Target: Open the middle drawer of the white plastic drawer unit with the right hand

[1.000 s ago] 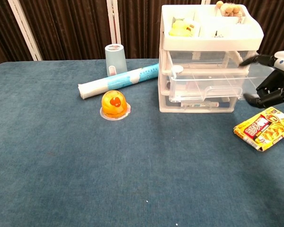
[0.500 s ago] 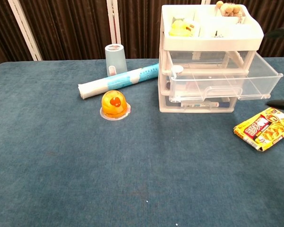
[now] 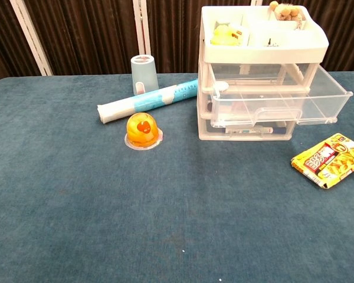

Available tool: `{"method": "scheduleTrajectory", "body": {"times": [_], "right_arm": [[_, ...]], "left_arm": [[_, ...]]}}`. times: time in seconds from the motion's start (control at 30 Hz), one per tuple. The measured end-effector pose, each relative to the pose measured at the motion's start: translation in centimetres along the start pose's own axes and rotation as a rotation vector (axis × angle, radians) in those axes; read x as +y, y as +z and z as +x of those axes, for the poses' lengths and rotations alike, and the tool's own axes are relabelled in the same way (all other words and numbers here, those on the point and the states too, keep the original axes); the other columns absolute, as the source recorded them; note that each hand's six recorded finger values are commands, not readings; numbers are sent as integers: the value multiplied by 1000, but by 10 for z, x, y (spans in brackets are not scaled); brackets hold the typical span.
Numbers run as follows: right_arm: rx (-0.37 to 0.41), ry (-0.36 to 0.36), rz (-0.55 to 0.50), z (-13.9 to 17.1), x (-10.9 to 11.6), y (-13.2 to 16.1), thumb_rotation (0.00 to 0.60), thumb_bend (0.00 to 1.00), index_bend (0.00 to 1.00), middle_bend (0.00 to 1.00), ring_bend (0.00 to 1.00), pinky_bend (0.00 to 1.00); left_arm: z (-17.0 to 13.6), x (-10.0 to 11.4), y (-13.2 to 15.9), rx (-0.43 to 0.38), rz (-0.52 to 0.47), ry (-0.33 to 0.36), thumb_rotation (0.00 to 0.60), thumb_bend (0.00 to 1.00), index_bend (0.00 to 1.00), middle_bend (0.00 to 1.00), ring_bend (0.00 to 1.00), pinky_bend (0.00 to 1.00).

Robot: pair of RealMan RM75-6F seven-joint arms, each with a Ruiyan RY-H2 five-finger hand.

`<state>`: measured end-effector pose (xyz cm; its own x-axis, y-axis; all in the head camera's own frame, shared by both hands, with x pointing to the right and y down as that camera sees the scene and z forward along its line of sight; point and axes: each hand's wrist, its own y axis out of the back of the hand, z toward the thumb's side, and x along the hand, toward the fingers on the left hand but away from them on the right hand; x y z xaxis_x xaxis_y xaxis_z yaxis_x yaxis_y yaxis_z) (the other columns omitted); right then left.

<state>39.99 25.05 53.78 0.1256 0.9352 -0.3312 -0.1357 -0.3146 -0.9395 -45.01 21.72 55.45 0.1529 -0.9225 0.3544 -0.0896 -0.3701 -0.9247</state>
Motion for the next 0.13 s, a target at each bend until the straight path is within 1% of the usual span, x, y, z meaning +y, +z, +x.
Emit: {"method": "scheduleTrajectory", "body": {"times": [0.13], "right_arm": [[-14,-4,10,13,-1,-14,600,49,0,0,0,48]], "left_arm": [[0,0,0,-2,6,-3,600,11,17,0,0,66]]}}
